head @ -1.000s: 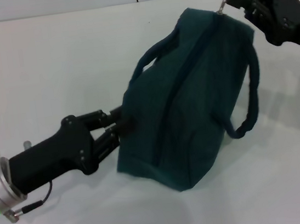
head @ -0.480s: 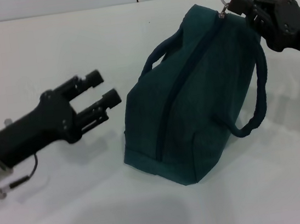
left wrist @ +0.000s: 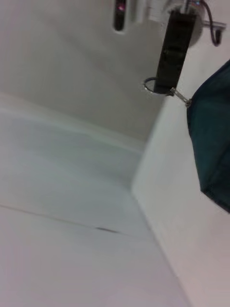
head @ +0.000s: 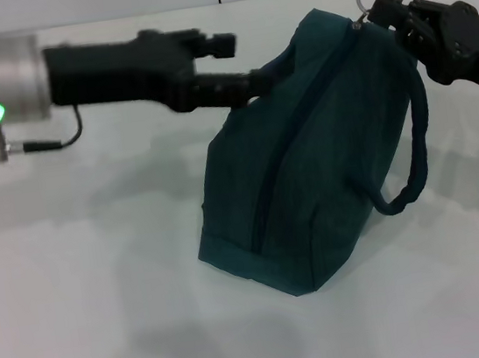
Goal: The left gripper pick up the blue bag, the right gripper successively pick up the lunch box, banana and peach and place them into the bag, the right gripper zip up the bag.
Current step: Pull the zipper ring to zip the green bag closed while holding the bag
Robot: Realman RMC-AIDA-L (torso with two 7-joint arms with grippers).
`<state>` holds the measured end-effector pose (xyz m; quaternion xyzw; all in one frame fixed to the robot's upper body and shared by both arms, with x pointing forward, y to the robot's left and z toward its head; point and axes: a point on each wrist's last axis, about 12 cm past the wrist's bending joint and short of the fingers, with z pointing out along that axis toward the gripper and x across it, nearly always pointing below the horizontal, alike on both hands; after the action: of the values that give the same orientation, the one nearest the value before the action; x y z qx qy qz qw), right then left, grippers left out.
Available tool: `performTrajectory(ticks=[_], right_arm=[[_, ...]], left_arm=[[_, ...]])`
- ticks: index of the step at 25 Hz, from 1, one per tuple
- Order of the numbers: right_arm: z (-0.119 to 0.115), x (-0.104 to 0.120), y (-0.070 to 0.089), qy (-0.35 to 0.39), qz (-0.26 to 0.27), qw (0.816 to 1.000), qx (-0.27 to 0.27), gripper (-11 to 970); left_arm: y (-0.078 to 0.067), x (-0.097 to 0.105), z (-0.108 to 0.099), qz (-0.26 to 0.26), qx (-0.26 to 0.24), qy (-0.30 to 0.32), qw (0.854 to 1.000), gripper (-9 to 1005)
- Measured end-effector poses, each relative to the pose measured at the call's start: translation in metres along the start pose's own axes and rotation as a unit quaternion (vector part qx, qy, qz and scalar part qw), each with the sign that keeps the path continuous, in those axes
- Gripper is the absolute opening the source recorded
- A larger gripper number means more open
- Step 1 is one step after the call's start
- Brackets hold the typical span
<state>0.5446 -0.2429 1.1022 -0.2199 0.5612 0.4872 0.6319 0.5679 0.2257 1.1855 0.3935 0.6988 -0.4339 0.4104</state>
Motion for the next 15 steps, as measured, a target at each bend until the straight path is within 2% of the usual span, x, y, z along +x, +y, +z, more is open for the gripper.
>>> performTrajectory(ticks=[2, 5, 8, 10, 15], right_arm=[[0.000, 0.000, -0.001, 0.002, 0.000, 1.000, 0.003, 99], [-0.001, 0.001, -0.001, 0.002, 0.000, 1.000, 0.005, 100], [0.000, 0.001, -0.001, 0.002, 0.000, 1.000, 0.004, 101], [0.001, 0.001, -0.001, 0.002, -0.001, 1.000, 0.003, 102], [0.002, 0.000, -0.001, 0.002, -0.001, 1.000, 0.001, 104]], left_arm=[[-0.010, -0.026, 0.016, 0.000, -0.006, 0.061, 0.998, 861], [-0.028, -0.045, 0.032, 0.008, -0.010, 0.113, 0.994, 854], [-0.047, -0.058, 0.041, 0.008, -0.015, 0.136, 0.991, 846], [-0.052, -0.062, 0.044, -0.001, -0.022, 0.141, 0.990, 840], [-0.054, -0.062, 0.048, -0.008, -0.032, 0.144, 0.989, 827]])
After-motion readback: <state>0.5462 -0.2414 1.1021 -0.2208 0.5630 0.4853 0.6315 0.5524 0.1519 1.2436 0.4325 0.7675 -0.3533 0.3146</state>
